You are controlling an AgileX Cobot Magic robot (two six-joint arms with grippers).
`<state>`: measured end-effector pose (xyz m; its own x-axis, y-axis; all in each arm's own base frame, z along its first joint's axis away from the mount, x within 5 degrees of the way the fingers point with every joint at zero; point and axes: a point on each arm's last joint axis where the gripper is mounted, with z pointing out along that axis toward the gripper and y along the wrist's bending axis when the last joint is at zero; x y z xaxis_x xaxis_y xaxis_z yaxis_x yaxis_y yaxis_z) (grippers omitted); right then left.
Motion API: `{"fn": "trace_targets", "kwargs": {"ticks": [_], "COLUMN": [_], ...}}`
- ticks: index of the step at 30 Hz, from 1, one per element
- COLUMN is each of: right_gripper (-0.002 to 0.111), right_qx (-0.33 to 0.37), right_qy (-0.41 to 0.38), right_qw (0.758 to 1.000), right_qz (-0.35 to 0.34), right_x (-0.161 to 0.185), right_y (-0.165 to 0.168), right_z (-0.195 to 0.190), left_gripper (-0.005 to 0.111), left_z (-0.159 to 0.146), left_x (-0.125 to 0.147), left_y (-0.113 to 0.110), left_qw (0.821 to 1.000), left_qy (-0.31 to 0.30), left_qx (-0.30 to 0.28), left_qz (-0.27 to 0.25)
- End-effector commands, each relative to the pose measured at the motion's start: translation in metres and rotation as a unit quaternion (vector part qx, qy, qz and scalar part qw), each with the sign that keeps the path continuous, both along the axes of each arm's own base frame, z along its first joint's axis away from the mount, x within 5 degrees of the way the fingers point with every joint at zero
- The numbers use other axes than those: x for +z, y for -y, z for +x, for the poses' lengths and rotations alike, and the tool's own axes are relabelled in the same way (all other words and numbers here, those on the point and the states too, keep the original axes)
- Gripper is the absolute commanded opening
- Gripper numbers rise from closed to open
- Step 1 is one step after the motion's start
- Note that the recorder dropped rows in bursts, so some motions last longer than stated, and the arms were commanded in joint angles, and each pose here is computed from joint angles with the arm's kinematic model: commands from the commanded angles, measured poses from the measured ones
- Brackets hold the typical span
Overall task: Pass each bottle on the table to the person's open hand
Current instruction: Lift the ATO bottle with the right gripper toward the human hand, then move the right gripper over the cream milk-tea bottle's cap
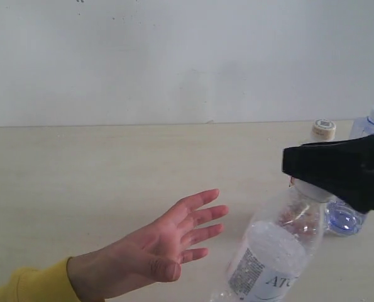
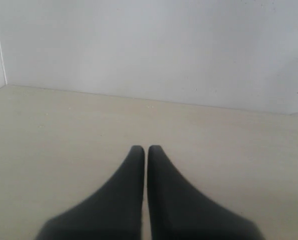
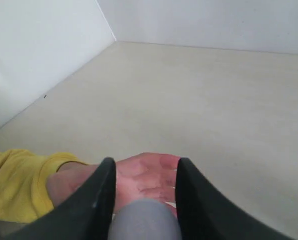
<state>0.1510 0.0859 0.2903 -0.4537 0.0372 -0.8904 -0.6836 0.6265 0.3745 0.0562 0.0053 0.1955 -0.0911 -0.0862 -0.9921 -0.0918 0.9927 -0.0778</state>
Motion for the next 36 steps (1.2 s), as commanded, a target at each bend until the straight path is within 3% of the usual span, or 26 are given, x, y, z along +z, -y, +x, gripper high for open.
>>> {"fn": "trace_targets", "kwargs": {"ticks": [1, 7, 12, 14, 17, 19, 21, 26, 31, 36], "right_gripper": [0.0, 0.0, 0.0, 0.006, 0.032, 0.06, 0.073, 0.072, 0.072, 0.072], "right_qx": [0.018, 0.071, 0.091, 0.096, 0.095, 0.062, 0.022, -0.057, -0.176, -0.25], "right_qy": [0.018, 0.038, 0.068, 0.09, 0.103, 0.089, 0.081, 0.133, 0.187, 0.188], "right_qw": [0.999, 0.994, 0.989, 0.986, 0.985, 0.989, 0.991, 0.981, 0.952, 0.923], "right_qz": [-0.036, -0.075, -0.095, -0.103, -0.105, -0.1, -0.101, -0.133, -0.168, -0.225], "right_x": [-0.002, 0.008, 0.009, 0.013, 0.018, 0.02, 0.023, 0.042, 0.069, 0.057], "right_y": [-0.033, -0.105, -0.123, -0.123, -0.123, -0.121, -0.116, -0.099, -0.064, -0.035], "right_z": [0.015, 0.051, 0.072, 0.073, 0.074, 0.078, 0.083, 0.087, 0.079, 0.066], "left_gripper": [0.004, 0.004, 0.004, 0.004, 0.004, 0.004, 0.004, 0.004, 0.004, 0.004], "left_z": [0.0, 0.0, 0.0, 0.0, 0.0, 0.0, 0.0, 0.0, 0.0, 0.0], "left_x": [0.002, 0.002, 0.002, 0.002, 0.002, 0.002, 0.002, 0.002, 0.002, 0.002], "left_y": [0.0, 0.0, 0.0, 0.0, 0.0, 0.0, 0.0, 0.0, 0.0, 0.0], "left_qw": [1.0, 1.0, 1.0, 1.0, 1.0, 1.0, 1.0, 1.0, 1.0, 1.0], "left_qy": [0.003, 0.003, 0.003, 0.003, 0.003, 0.003, 0.003, 0.003, 0.003, 0.003], "left_qx": [0.002, 0.002, 0.002, 0.002, 0.002, 0.002, 0.002, 0.002, 0.002, 0.002], "left_qz": [0.002, 0.002, 0.002, 0.002, 0.002, 0.002, 0.002, 0.002, 0.002, 0.002]}}
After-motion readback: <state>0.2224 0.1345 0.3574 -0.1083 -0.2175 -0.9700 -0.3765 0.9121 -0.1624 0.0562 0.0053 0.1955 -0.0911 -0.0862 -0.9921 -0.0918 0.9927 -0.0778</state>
